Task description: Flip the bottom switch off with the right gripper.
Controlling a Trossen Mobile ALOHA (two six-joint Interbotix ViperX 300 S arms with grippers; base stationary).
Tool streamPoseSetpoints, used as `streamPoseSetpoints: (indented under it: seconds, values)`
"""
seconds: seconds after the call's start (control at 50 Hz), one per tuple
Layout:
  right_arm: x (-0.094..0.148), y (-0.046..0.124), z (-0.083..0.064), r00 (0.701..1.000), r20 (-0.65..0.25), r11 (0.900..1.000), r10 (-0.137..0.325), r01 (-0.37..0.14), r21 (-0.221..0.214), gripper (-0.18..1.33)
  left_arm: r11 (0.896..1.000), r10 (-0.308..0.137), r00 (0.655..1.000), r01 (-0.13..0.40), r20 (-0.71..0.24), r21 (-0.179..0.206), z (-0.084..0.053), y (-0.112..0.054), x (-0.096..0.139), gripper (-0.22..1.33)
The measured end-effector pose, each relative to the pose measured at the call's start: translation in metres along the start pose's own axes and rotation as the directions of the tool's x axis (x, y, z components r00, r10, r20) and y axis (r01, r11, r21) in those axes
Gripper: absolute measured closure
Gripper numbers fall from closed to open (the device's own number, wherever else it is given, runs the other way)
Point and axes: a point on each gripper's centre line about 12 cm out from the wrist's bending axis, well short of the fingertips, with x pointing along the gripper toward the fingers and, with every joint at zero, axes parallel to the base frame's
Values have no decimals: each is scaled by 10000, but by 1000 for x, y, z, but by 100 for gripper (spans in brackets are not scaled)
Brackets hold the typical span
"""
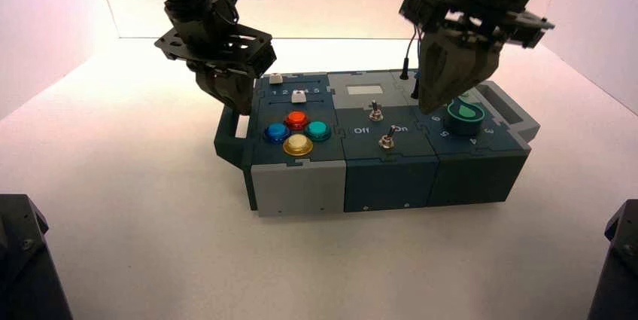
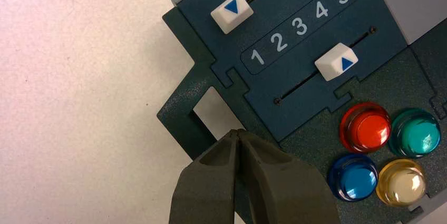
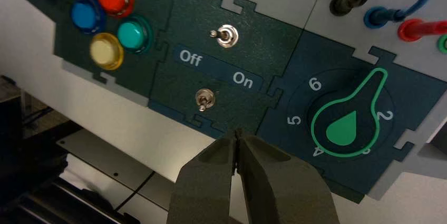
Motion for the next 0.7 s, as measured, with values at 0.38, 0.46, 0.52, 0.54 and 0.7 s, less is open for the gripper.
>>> streamPoseSetpoints:
  seconds: [0.38,0.46,0.52,0.54,0.7]
  values:
    - [32,13,1,9974,-725,9999,9,-21,-168,129,10000,-6,10000,6,1,-14,0,0,0,128]
    - [38,13,2,9963,-857,9999,-29,17,-136,129,10000,-6,10000,6,1,-14,0,0,0,128]
    - [39,13,3,9963,-855,9999,-36,24,-146,129,10000,-6,10000,6,1,-14,0,0,0,128]
    - [39,13,4,9965,-841,9999,-28,15,-151,129,10000,-6,10000,6,1,-14,0,0,0,128]
    - [39,14,5,9963,-857,9997,-29,9,-227,130,10000,-1,10000,1,-15,0,0,0,0,128]
